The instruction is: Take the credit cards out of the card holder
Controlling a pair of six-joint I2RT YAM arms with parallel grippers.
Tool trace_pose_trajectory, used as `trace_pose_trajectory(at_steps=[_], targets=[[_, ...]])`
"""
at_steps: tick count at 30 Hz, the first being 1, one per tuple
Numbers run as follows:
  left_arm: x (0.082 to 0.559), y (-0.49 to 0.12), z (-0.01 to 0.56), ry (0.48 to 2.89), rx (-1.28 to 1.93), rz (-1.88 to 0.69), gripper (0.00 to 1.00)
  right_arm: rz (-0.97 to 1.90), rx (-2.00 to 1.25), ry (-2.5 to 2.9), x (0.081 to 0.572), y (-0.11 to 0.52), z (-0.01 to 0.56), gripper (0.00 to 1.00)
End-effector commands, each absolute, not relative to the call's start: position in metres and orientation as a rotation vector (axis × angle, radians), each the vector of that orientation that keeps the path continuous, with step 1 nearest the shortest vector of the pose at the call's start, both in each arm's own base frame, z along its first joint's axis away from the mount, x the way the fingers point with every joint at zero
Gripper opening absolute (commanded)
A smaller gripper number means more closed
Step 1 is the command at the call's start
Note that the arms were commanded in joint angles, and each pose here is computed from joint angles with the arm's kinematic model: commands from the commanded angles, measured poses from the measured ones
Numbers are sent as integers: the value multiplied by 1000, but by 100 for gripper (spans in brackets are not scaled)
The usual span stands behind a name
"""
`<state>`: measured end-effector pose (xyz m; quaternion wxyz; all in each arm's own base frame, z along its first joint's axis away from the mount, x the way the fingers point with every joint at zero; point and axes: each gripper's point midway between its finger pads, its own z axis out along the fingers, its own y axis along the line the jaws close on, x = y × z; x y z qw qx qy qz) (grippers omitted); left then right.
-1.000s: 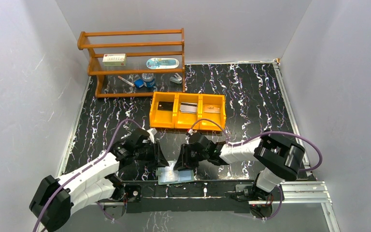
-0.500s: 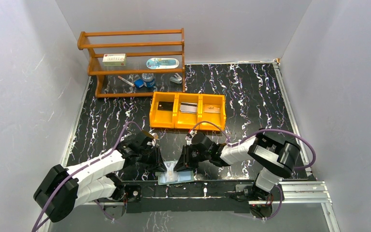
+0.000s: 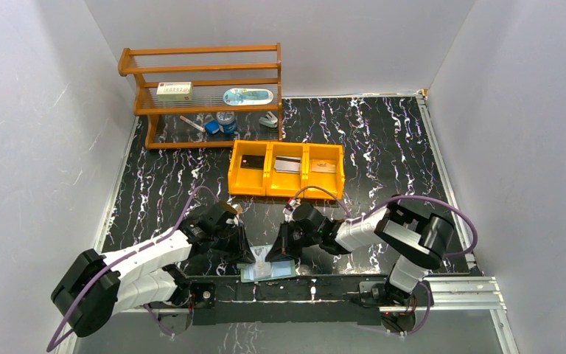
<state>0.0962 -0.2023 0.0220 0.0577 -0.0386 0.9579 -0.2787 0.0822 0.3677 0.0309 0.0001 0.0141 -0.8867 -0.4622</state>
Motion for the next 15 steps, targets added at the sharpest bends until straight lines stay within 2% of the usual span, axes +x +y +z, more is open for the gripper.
trace_pose_trajectory(at_steps=[1, 5, 9, 15], targets=[[84, -179, 2, 2965, -148, -684, 16, -1470, 41, -2836, 89, 360, 39, 10], [85, -177, 0, 2968, -146, -662, 16, -1488, 41, -2835, 90, 350, 43, 5], [86, -173, -4, 2977, -140, -618, 15, -1494, 68, -2815, 87, 345, 47, 4], [95, -181, 9, 2908, -147, -678, 15, -1484, 9, -2833, 88, 338, 40, 10]])
